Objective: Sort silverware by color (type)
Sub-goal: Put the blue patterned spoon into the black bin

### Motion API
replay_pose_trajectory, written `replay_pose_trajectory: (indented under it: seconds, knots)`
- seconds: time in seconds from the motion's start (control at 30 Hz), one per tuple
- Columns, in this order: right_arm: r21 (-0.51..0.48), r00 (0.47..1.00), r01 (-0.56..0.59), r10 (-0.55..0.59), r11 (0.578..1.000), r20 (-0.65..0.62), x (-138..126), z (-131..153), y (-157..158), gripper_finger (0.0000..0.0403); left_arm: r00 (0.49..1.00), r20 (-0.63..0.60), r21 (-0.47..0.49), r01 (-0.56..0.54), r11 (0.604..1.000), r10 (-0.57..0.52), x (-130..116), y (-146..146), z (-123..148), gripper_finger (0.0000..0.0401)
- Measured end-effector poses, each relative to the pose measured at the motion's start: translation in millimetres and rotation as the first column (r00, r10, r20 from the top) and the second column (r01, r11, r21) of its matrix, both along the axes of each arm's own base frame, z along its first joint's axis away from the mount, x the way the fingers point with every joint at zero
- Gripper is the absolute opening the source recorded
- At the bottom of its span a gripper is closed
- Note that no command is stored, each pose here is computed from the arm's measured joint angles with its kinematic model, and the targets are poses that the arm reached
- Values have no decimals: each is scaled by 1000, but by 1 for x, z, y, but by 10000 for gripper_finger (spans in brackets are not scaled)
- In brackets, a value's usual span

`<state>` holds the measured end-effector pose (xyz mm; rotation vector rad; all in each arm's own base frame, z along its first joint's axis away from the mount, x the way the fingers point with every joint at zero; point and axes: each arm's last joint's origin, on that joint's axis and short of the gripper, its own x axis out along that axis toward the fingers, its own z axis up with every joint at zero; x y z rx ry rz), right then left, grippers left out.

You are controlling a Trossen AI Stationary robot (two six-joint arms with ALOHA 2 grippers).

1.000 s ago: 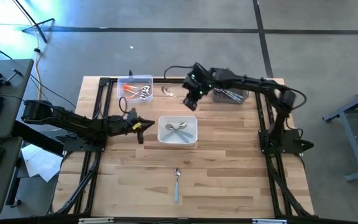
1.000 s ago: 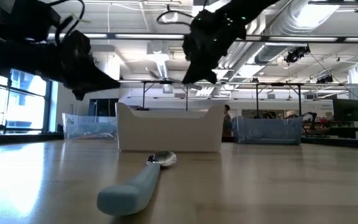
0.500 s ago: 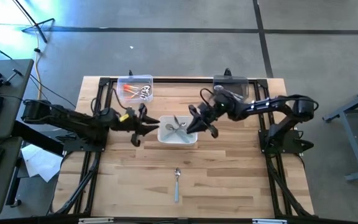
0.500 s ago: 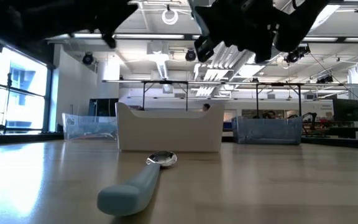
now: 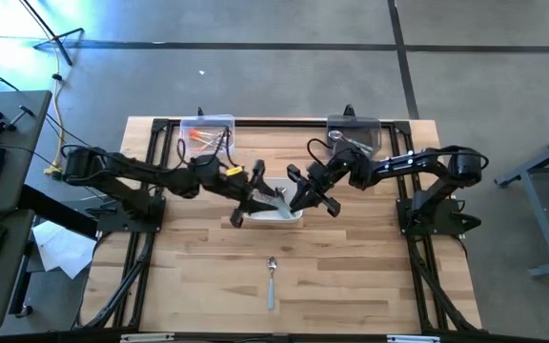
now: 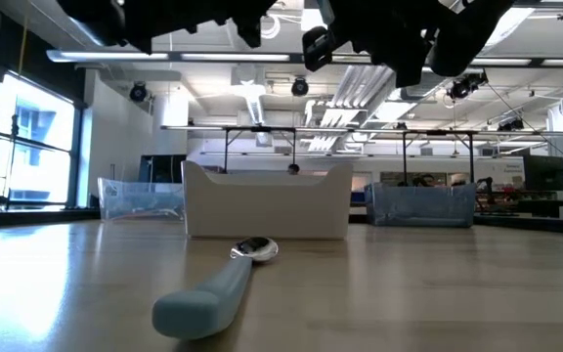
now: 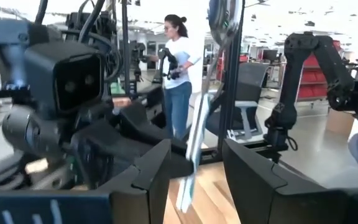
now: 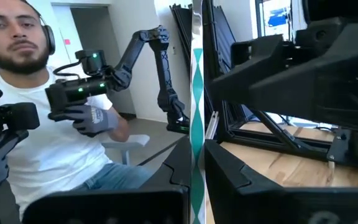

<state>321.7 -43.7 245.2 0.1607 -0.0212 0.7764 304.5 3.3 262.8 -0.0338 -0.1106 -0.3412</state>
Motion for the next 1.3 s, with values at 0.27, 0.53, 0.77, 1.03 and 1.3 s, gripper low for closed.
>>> replay_pose_trajectory:
  seconds: [0.27, 0.53, 0.77, 1.03, 1.3]
  knots:
    - [8, 999, 35, -35, 999, -20, 1, -2, -1, 14, 999, 32, 28, 8, 1000, -9, 21, 1, 8, 136]
    - [12, 998, 49, -48, 999, -35, 1, -3, -1, 14, 998, 43, 47, 52, 998, -54, 29, 0, 11, 100]
    - [27, 992, 100, -98, 995, -74, 0, -5, -12, 31, 998, 32, 19, 46, 999, -46, 28, 9, 12, 14]
    - [-9, 929, 330, -327, 944, -174, -11, -3, -35, 115, 999, 32, -54, -29, 998, 31, 24, 25, 19, 8]
    - [-327, 557, 739, -807, 589, -196, -58, 28, -31, 190, 965, 18, -96, -257, 962, 260, 22, 40, 13, 7]
